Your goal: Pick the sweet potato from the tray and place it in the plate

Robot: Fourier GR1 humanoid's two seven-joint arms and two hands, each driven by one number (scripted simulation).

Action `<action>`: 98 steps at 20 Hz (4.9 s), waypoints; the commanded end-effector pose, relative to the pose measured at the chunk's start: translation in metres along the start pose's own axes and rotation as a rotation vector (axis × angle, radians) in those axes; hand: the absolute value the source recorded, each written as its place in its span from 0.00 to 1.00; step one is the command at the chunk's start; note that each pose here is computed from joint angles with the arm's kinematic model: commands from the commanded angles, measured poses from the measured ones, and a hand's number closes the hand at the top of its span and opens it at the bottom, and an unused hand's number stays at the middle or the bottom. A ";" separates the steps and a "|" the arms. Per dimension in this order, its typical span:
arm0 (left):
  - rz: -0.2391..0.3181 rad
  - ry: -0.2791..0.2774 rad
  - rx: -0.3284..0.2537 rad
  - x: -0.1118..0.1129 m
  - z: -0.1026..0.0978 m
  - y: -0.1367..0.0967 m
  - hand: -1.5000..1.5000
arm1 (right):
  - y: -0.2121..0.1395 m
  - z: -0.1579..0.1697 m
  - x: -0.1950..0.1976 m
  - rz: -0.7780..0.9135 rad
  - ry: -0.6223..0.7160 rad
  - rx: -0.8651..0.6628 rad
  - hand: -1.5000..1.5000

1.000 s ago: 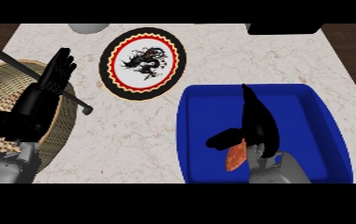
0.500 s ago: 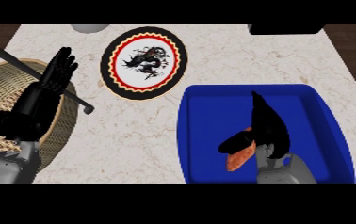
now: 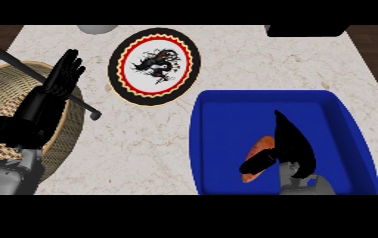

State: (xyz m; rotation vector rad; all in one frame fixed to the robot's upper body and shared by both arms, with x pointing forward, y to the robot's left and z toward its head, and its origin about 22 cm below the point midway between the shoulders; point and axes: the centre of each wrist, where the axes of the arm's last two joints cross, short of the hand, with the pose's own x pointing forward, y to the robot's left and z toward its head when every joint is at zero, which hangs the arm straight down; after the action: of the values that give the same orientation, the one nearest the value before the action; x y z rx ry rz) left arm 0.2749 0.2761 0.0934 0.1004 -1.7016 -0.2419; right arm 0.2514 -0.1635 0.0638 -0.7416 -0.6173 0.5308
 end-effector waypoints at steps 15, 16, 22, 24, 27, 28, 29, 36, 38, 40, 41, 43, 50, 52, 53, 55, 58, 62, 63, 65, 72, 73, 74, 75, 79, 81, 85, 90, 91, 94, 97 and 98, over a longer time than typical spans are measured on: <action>-0.023 -0.050 0.042 0.000 -0.009 0.020 0.50 | 0.028 -0.011 -0.019 0.055 0.163 -0.052 1.00; -0.013 -0.033 0.035 0.009 -0.030 0.001 0.50 | 0.042 -0.005 -0.012 0.085 0.133 -0.123 1.00; -0.020 -0.053 0.031 0.015 -0.011 0.004 0.50 | 0.018 -0.011 -0.008 0.164 0.139 -0.314 1.00; -0.034 -0.055 0.043 0.008 -0.015 0.000 0.50 | -0.009 -0.038 -0.004 0.217 -0.009 -0.342 1.00; -0.012 -0.054 -0.007 0.008 -0.013 -0.003 0.50 | -0.068 -0.058 0.002 0.401 -0.291 -0.370 1.00; -0.014 -0.085 -0.019 0.012 -0.015 -0.007 0.50 | -0.071 -0.063 -0.001 0.450 -0.356 -0.366 1.00; -0.001 -0.078 -0.040 0.012 -0.015 -0.012 0.50 | -0.081 -0.062 0.001 0.488 -0.435 -0.355 1.00; -0.016 -0.079 -0.024 0.015 -0.021 -0.007 0.50 | -0.167 -0.088 0.020 0.399 -0.812 -0.351 1.00; -0.017 -0.084 -0.022 0.018 -0.023 -0.005 0.50 | -0.180 -0.085 0.033 0.357 -0.943 -0.369 1.00; -0.012 -0.057 -0.002 0.013 -0.025 -0.011 0.50 | -0.181 -0.084 0.044 0.317 -1.077 -0.314 1.00; -0.017 -0.078 -0.023 0.016 -0.028 -0.008 0.50 | -0.187 -0.082 0.055 0.252 -1.133 -0.331 1.00; -0.016 -0.065 -0.003 0.020 -0.020 -0.001 0.50 | -0.188 -0.080 0.066 0.182 -1.207 -0.248 1.00; -0.020 -0.059 0.015 0.008 -0.019 0.002 0.50 | -0.153 -0.070 0.134 0.118 -1.357 -0.109 1.00; -0.022 -0.056 0.007 0.016 -0.019 0.011 0.50 | -0.145 -0.061 0.160 0.119 -1.361 -0.088 1.00; -0.017 -0.038 0.014 0.010 -0.020 0.006 0.50 | -0.132 -0.049 0.164 0.102 -1.380 -0.081 1.00; -0.026 -0.050 0.025 0.007 -0.016 0.005 0.50 | -0.130 -0.054 0.175 0.124 -1.373 -0.077 1.00; -0.023 -0.050 0.033 0.011 -0.027 0.011 0.50 | -0.109 -0.038 0.201 0.114 -1.387 -0.024 1.00; -0.005 -0.052 0.014 -0.007 -0.011 -0.019 0.50 | -0.081 -0.006 0.238 0.072 -1.376 0.035 1.00; -0.023 -0.025 0.012 0.007 -0.017 0.001 0.50 | -0.064 -0.010 0.236 0.085 -1.368 0.054 1.00; -0.022 -0.071 0.006 0.011 -0.029 -0.001 0.50 | -0.055 -0.010 0.244 0.106 -1.354 0.054 1.00; -0.004 -0.069 -0.028 0.013 -0.035 0.003 0.50 | -0.036 -0.014 0.252 0.167 -1.285 -0.005 1.00; -0.020 -0.091 -0.038 0.013 -0.031 -0.015 0.50 | -0.038 -0.014 0.254 0.170 -1.249 -0.043 1.00; -0.008 -0.083 -0.059 0.012 -0.031 -0.018 0.50 | -0.042 -0.003 0.262 0.153 -1.254 -0.049 1.00; -0.017 -0.095 -0.058 0.022 -0.034 -0.017 0.50 | -0.031 -0.021 0.249 0.165 -1.252 -0.056 1.00; -0.015 -0.105 -0.081 0.018 -0.030 -0.032 0.50 | -0.024 -0.029 0.244 0.241 -1.217 -0.005 1.00; -0.009 -0.091 -0.078 0.017 -0.040 -0.031 0.50 | -0.018 -0.043 0.232 0.112 -1.143 0.026 1.00; 0.005 -0.110 -0.100 0.030 -0.047 -0.034 0.50 | -0.018 -0.044 0.233 0.100 -1.103 0.063 0.00; 0.001 -0.121 -0.112 0.027 -0.045 -0.042 0.50 | -0.019 -0.046 0.231 -0.058 -1.163 0.144 0.00; -0.010 -0.134 -0.123 0.031 -0.046 -0.032 0.50 | -0.019 -0.048 0.229 -0.105 -1.180 0.101 0.00; -0.003 -0.125 -0.126 0.027 -0.046 -0.040 0.50 | -0.020 -0.049 0.228 -0.243 -1.180 0.104 0.00; -0.008 -0.116 -0.129 0.029 -0.048 -0.029 0.50 | -0.028 -0.045 0.234 -0.371 -1.204 0.133 0.00; -0.010 -0.112 -0.102 0.023 -0.042 -0.038 0.50 | -0.030 -0.044 0.235 -0.429 -1.175 0.143 0.00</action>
State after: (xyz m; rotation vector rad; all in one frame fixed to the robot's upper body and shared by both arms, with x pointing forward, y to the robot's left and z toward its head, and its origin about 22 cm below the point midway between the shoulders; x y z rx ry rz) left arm 0.3100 0.2236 0.1132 -0.0271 -1.7948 -0.3732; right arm 0.4505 -0.0505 0.1326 -0.1517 -1.7420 0.7240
